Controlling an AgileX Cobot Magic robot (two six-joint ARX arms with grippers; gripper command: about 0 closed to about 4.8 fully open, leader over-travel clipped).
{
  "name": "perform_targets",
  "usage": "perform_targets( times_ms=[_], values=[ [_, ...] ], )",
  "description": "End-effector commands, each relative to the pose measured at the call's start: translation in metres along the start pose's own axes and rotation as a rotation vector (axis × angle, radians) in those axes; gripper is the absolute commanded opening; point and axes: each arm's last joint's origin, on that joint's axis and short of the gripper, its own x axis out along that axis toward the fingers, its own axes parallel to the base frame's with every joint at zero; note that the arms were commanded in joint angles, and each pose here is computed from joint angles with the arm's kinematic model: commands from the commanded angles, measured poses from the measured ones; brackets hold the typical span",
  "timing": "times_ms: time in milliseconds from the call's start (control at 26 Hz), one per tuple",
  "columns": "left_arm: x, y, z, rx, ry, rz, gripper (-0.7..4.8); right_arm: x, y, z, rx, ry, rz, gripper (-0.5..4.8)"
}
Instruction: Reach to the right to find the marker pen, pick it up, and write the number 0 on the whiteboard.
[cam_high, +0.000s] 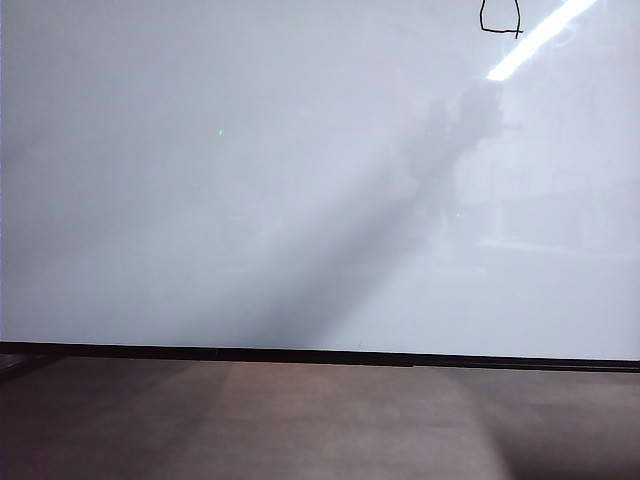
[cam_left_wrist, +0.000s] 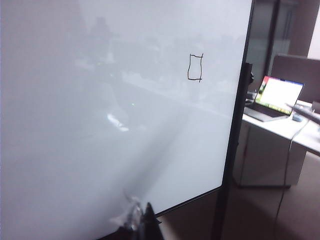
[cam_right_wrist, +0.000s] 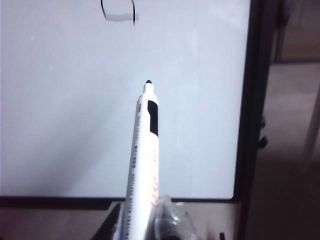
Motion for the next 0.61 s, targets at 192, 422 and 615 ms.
perform_targets(
  times_ms=[192, 422, 615],
  values=[
    [-0.005, -0.001, -0.067, -0.070, -0.021, -0.013, -0.06, 0.014, -0.001, -0.030, 0.063, -0.015, 0.060, -0.02],
    [0.025, -0.006, -0.131, -0.155, 0.018, -0.058, -0.06, 0.021, 0.002, -0.064, 0.054, -0.063, 0.109, -0.02],
    [0.037, -0.009, -0.185, -0.193, 0.071, -0.061, -0.06, 0.028, 0.003, -0.091, 0.058, -0.020, 0.095, -0.02]
  ],
)
